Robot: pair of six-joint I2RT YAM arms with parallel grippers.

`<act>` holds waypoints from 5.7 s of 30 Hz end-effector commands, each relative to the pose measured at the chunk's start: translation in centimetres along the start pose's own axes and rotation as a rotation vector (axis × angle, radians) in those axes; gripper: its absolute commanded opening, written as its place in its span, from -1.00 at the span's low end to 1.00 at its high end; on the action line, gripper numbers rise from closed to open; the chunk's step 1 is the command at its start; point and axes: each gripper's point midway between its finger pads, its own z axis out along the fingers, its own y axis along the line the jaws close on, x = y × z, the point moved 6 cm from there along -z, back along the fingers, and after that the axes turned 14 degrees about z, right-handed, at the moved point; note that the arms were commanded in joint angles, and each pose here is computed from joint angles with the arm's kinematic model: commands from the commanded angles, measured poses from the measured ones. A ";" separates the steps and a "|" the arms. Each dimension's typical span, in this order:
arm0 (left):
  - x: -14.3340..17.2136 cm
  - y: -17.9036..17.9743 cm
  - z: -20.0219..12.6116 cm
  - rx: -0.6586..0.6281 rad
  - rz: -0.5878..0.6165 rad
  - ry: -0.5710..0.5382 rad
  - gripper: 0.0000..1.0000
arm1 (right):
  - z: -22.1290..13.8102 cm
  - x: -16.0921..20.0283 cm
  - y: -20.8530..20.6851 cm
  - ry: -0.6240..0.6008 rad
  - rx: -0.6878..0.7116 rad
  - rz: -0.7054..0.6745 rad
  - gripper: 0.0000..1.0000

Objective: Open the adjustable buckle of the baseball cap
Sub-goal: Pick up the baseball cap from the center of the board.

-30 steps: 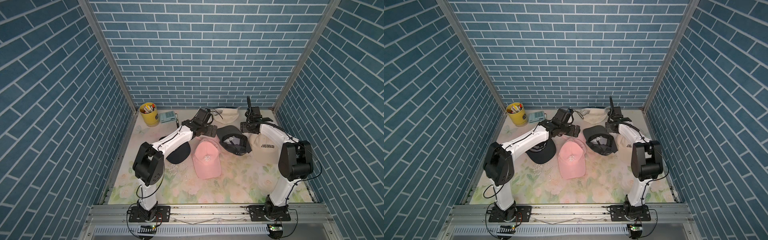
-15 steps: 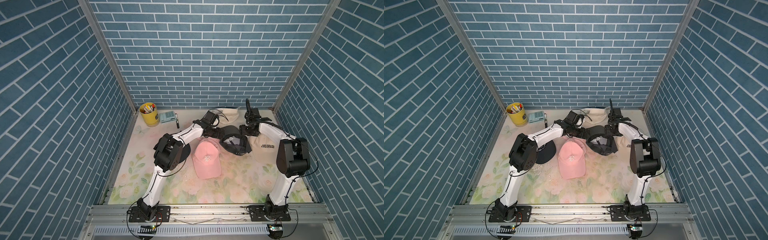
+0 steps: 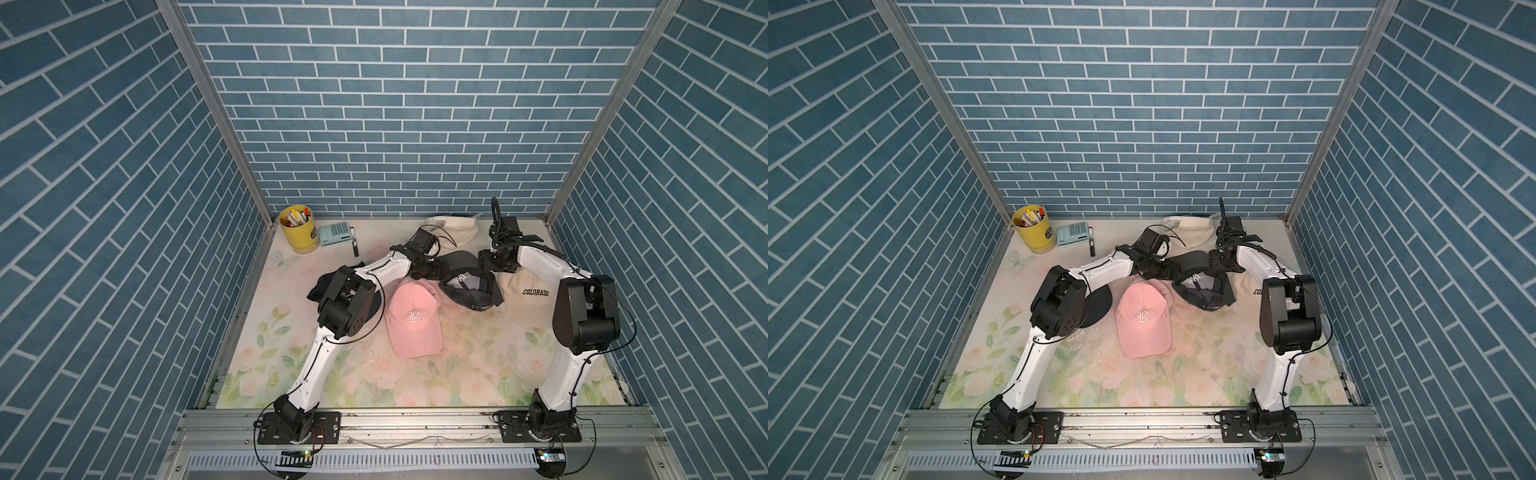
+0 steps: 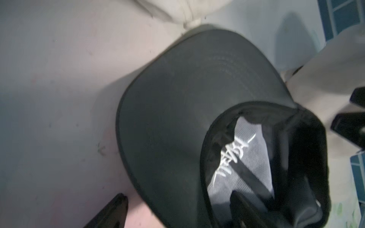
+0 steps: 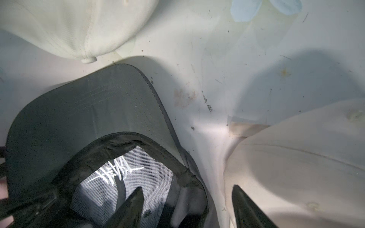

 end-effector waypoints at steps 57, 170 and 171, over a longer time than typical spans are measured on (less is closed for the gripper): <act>-8.9 -9.5 -29.1 0.153 0.019 -1.079 -1.00 | -13.2 -3.5 0.1 -0.617 -0.352 0.331 -0.57; -8.7 -6.8 -31.2 0.021 0.322 -1.047 -1.00 | -24.4 0.4 4.3 -0.646 -0.488 -0.522 -0.09; -8.6 -7.0 -31.2 0.035 0.326 -1.051 -1.00 | -24.4 0.6 4.2 -0.649 -0.492 -0.519 -0.09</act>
